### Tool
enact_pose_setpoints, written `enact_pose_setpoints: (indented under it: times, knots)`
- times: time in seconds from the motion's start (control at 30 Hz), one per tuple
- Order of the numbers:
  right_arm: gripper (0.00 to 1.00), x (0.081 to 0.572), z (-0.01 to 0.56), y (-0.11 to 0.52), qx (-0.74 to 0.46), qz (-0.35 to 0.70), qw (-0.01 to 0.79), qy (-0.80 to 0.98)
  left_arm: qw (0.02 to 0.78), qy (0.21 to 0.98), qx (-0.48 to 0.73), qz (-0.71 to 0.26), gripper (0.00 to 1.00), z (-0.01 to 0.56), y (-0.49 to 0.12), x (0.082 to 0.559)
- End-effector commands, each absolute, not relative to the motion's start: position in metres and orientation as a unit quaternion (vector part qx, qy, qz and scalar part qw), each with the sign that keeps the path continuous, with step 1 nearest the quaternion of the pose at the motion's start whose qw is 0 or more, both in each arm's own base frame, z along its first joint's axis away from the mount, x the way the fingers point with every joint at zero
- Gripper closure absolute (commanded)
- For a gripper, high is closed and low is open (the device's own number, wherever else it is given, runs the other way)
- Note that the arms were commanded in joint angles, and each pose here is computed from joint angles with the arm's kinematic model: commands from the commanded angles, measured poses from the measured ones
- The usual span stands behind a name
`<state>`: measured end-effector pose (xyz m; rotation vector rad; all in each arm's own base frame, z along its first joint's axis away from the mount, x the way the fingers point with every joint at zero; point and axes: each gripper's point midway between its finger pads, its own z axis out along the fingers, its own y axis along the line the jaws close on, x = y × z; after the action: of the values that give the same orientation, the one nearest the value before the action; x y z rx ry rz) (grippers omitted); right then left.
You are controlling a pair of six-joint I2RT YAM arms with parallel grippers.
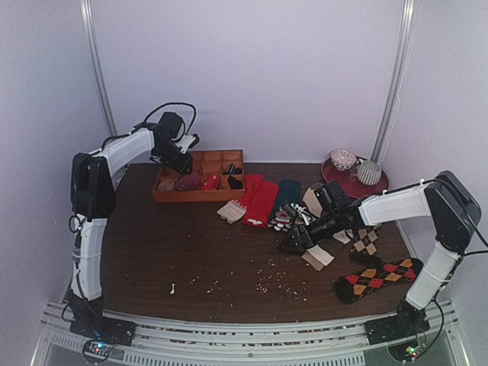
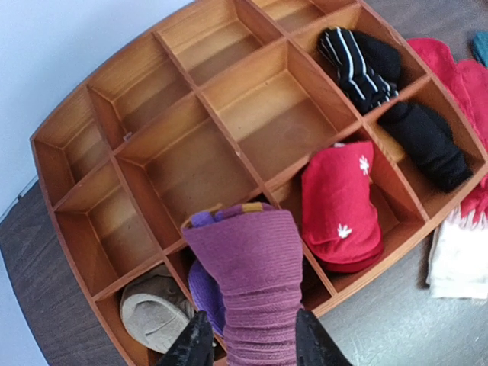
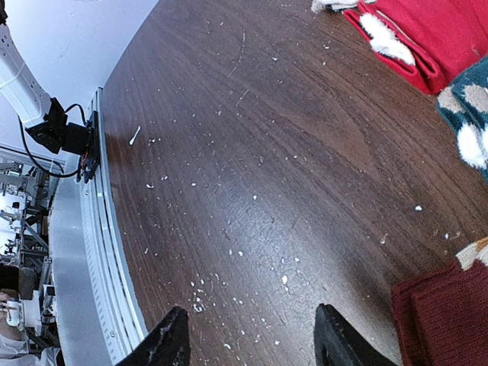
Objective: Roll the socks
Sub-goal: Adjust the pair of socks in the storage box.
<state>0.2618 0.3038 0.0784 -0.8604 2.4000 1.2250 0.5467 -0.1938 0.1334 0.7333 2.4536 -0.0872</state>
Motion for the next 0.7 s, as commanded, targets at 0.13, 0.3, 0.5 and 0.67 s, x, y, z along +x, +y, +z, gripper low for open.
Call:
enact_pose_setpoints:
  times: [0.13, 0.3, 0.5, 0.67]
  knots:
    - [0.44, 0.266, 0.079, 0.306, -0.303, 0.434, 0.155, 0.834, 0.243, 0.928, 0.278, -0.051, 0.74, 0.102, -0.192, 0.531]
    - [0.44, 0.266, 0.078, 0.306, -0.302, 0.435, 0.155, 0.834, 0.231, 0.933, 0.273, -0.044, 0.84, 0.093, -0.188, 0.526]
    - [0.44, 0.265, 0.079, 0.306, -0.302, 0.436, 0.155, 0.833, 0.195, 0.945, 0.261, -0.019, 1.00, 0.073, -0.176, 0.518]
    - [0.44, 0.264, 0.077, 0.306, -0.300, 0.438, 0.156, 0.833, 0.154, 0.954, 0.256, -0.002, 1.00, 0.045, -0.164, 0.501]
